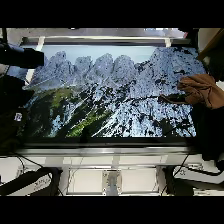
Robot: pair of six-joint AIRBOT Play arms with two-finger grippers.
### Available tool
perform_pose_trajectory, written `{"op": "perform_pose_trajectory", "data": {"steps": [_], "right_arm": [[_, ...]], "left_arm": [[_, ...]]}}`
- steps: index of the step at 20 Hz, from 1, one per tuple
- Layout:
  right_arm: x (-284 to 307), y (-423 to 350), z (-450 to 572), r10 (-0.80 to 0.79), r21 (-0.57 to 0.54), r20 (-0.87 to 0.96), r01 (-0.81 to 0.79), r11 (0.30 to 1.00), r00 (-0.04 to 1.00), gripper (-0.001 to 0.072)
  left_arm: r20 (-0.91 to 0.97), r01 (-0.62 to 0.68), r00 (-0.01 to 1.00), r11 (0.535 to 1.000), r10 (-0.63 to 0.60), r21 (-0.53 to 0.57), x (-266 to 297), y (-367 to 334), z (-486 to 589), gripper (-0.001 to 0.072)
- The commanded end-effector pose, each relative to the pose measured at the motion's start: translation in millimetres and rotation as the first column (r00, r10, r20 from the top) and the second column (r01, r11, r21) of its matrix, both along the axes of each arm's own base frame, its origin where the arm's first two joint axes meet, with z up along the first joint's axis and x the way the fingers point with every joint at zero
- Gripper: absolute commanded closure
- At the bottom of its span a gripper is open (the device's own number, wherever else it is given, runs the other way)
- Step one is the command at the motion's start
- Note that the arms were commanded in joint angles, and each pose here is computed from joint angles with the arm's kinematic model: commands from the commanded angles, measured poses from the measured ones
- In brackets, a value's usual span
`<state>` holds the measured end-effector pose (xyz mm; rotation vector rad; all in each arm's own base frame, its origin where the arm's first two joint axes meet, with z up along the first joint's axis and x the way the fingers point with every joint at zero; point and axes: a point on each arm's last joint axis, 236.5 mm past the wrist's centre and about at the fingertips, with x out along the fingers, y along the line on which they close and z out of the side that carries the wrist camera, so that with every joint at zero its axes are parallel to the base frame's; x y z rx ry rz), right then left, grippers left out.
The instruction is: Fold the clothes and pants, and hang the long-sleeved shirts on hangers.
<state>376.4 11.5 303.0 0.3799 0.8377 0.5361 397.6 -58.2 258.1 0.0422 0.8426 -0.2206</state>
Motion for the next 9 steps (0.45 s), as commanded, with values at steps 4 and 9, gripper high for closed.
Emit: {"op": "perform_pose_trajectory", "data": {"steps": [4, 9], "right_arm": [[-31.1, 35.0, -11.2, 0.084, -0.157, -0.059, -0.092, 0.983, 0.995, 0.0679], [-33.3, 36.0, -8.9, 0.056, -0.138, -0.073, -0.066, 0.988, 0.996, 0.0678]], "left_arm": [[-0.028, -0.006, 1.000, 1.000, 0.006, -0.004, -10.5, 0.7, -0.8, 0.0695], [-0.030, -0.006, 1.000, 1.000, 0.006, -0.003, -9.6, 0.6, -1.9, 0.0695]]}}
